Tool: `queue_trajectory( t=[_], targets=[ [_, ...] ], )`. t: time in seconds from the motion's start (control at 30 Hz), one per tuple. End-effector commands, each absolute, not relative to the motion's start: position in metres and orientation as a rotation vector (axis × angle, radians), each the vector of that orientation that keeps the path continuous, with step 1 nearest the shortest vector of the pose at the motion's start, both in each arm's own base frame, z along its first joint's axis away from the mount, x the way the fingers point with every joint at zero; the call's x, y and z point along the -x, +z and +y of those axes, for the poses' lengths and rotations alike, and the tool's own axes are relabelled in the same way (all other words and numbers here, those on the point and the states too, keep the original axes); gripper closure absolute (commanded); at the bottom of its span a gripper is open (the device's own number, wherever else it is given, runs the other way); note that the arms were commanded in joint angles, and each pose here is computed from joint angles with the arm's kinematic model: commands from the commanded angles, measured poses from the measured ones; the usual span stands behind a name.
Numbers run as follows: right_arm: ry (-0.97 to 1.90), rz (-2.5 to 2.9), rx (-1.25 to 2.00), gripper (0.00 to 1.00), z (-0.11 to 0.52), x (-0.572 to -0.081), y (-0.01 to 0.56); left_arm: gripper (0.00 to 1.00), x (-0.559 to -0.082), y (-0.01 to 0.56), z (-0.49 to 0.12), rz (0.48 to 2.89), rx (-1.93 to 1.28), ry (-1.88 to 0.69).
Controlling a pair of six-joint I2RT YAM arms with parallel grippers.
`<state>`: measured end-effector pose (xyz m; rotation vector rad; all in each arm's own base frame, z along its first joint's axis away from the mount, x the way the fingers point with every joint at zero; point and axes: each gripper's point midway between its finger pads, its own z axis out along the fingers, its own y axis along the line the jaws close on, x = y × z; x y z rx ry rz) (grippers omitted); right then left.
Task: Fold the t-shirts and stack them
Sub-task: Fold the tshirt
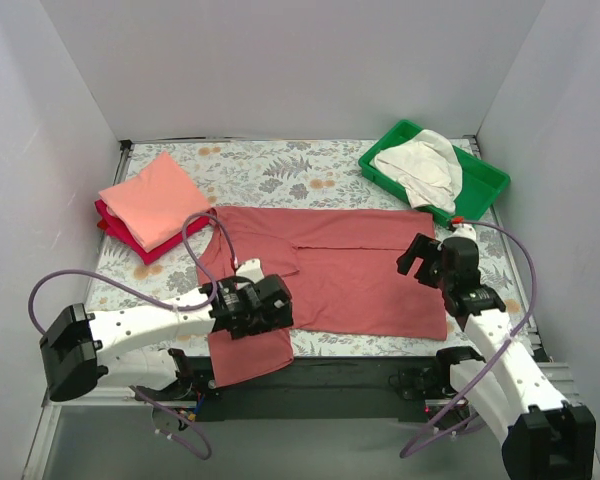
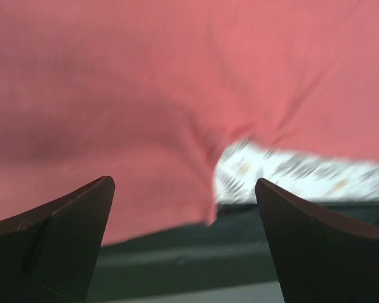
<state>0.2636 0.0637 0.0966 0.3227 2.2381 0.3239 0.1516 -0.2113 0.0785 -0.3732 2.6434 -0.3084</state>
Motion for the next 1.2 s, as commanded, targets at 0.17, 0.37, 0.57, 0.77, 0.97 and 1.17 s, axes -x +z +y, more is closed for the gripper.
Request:
queue_trajectory(
  t=[0.17, 0.37, 0.57, 0.77, 0.97, 1.17],
  targets=[
    [0.382, 2.107, -0.417, 0.02, 0.059, -0.249, 0.095, 0.13, -0.054, 0.054, -0.163, 2.848, 0.452, -0.057],
    [0.367, 2.185, -0.412, 0.02, 0.060, -0.246, 0.078, 0.24, -0.026, 0.040, -0.166, 2.970, 0.421, -0.153],
    [0.358, 2.198, -0.416, 0.02, 0.059, -0.246, 0.074, 0.34, -0.021, 0.028, -0.159, 2.991, 0.425, -0.062],
    [0.354, 2.181, -0.417, 0.03, 0.058, -0.245, 0.079, 0.47, -0.019, 0.015, -0.157, 2.998, 0.438, -0.038],
    [0.329, 2.169, -0.448, 0.03, 0.052, -0.241, 0.083, 0.53, -0.010, 0.005, -0.153, 3.043, 0.434, -0.045],
    [0.305, 2.190, -0.478, 0.04, 0.048, -0.235, 0.086, 0.68, -0.011, 0.005, -0.152, 3.040, 0.405, -0.042]
  ],
)
